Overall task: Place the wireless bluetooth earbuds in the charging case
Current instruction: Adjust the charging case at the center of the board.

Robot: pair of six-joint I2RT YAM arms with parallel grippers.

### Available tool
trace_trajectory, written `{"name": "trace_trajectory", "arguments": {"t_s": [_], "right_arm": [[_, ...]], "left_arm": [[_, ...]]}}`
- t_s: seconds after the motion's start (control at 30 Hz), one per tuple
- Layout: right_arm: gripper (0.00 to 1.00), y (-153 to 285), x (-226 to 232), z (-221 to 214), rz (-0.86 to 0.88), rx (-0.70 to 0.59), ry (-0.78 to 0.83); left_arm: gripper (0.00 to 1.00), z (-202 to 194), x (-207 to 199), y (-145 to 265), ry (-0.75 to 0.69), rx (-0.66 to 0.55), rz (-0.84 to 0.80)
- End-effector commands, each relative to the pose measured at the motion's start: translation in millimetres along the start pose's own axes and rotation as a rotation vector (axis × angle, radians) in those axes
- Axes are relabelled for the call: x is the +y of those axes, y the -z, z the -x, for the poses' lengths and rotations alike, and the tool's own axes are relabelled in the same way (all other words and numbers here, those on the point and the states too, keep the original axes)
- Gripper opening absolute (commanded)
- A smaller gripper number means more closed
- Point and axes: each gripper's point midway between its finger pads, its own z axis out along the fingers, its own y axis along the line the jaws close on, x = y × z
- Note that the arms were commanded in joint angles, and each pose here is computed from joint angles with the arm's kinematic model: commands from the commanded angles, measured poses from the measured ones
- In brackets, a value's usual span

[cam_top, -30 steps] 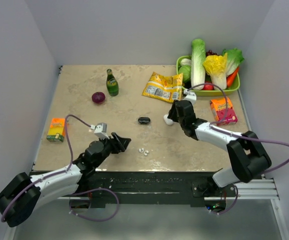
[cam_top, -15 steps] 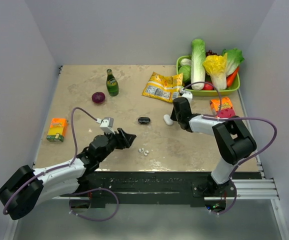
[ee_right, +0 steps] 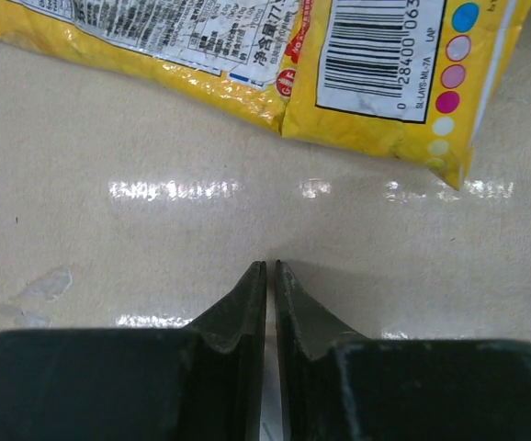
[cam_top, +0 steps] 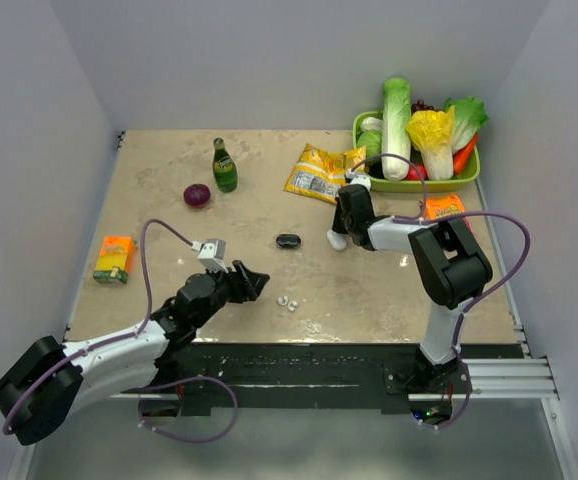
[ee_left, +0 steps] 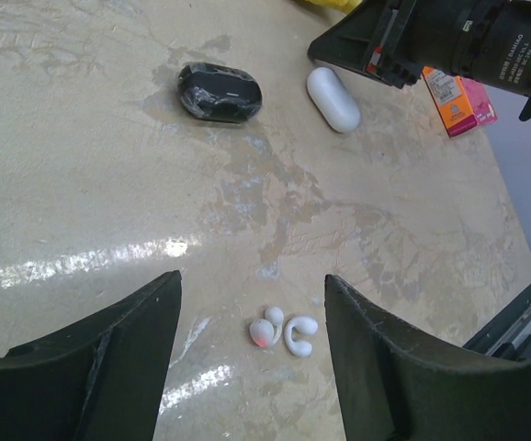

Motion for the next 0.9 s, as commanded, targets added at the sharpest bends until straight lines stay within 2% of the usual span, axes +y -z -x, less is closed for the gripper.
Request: {"name": "trace_trajectory", "arguments": {"t_s": [0.0, 0.53, 0.87], "right_arm": [[0.11, 3, 9, -2, 0.064, 0.023, 0.039], [0.14, 31, 16, -23, 0.161, 0.050, 0.090], [0.21, 39, 39, -36, 0.250, 0.083, 0.129]], "left_arm": [[0.68, 3, -3, 1, -0.020, -0.024, -0.021], [0.68, -4, -4, -2, -0.020, -0.006, -0.045], [0.70, -8, -5, -1, -0.010, 0.002, -0.060]]}}
